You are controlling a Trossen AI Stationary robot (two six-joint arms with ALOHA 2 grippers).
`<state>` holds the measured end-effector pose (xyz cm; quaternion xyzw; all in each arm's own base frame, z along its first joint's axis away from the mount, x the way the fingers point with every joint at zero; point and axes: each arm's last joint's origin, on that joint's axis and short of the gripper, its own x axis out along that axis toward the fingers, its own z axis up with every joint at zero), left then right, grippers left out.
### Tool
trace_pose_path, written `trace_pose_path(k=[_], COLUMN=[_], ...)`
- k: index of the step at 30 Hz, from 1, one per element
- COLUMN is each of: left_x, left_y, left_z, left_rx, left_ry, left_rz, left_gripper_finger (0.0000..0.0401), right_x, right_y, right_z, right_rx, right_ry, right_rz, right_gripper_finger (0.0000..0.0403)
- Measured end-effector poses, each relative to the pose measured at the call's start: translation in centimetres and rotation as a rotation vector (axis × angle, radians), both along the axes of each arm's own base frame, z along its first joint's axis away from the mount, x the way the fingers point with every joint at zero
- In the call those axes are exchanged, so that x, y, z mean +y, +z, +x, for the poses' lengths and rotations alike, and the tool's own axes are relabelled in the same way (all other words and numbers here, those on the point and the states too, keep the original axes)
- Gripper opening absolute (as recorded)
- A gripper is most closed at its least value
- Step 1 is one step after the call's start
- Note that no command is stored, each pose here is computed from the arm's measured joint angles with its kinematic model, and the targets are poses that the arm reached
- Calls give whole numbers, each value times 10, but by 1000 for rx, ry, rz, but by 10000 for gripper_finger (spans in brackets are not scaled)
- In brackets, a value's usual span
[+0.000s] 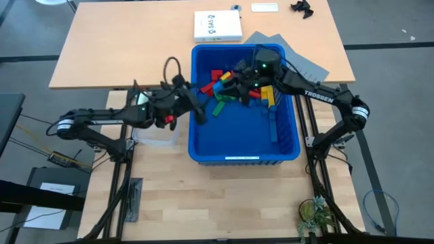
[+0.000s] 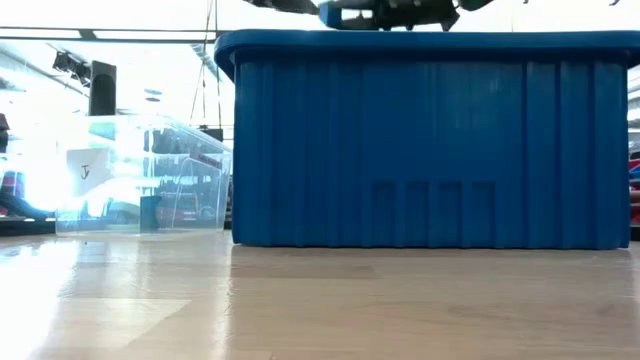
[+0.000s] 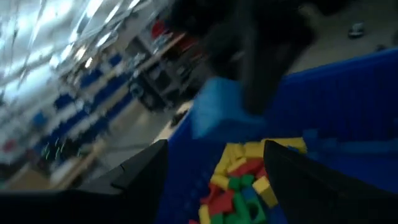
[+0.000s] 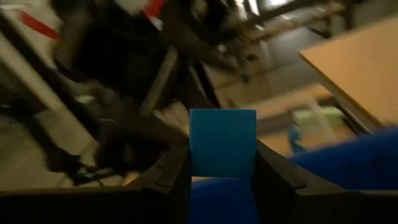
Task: Sort blocks
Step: Put the blue block into the transparent bin
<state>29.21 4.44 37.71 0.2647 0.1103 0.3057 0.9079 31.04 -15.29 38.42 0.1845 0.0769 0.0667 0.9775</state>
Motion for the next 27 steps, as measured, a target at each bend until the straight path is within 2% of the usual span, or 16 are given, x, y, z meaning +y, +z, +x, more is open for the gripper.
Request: trace_pose_path(k=[8, 17, 20, 23, 25, 27], left_x=[-11, -12, -12, -11, -11, -11], left_y=[-1, -4, -4, -4, -4, -4], left_z=[21, 26, 26, 25, 25, 25], left_rx=[-45, -76, -68, -57, -53, -54], left_ry=[-63, -66, -63, -46, -30, -22], left_rz=[128, 109, 119, 132, 134, 133], left_gripper_finger=[273, 267, 243, 199, 168, 156], right_x=[11, 25, 26, 25, 26, 27], right_y=[4, 5, 5, 5, 5, 5], right_z=[6, 12, 12, 12, 12, 13], right_rx=[-36, -46, -45, -44, -39, -40], right_ry=[65, 109, 113, 108, 103, 105], right_rz=[28, 30, 32, 35, 49, 46], right_gripper_finger=[129, 130, 130, 133, 142, 156])
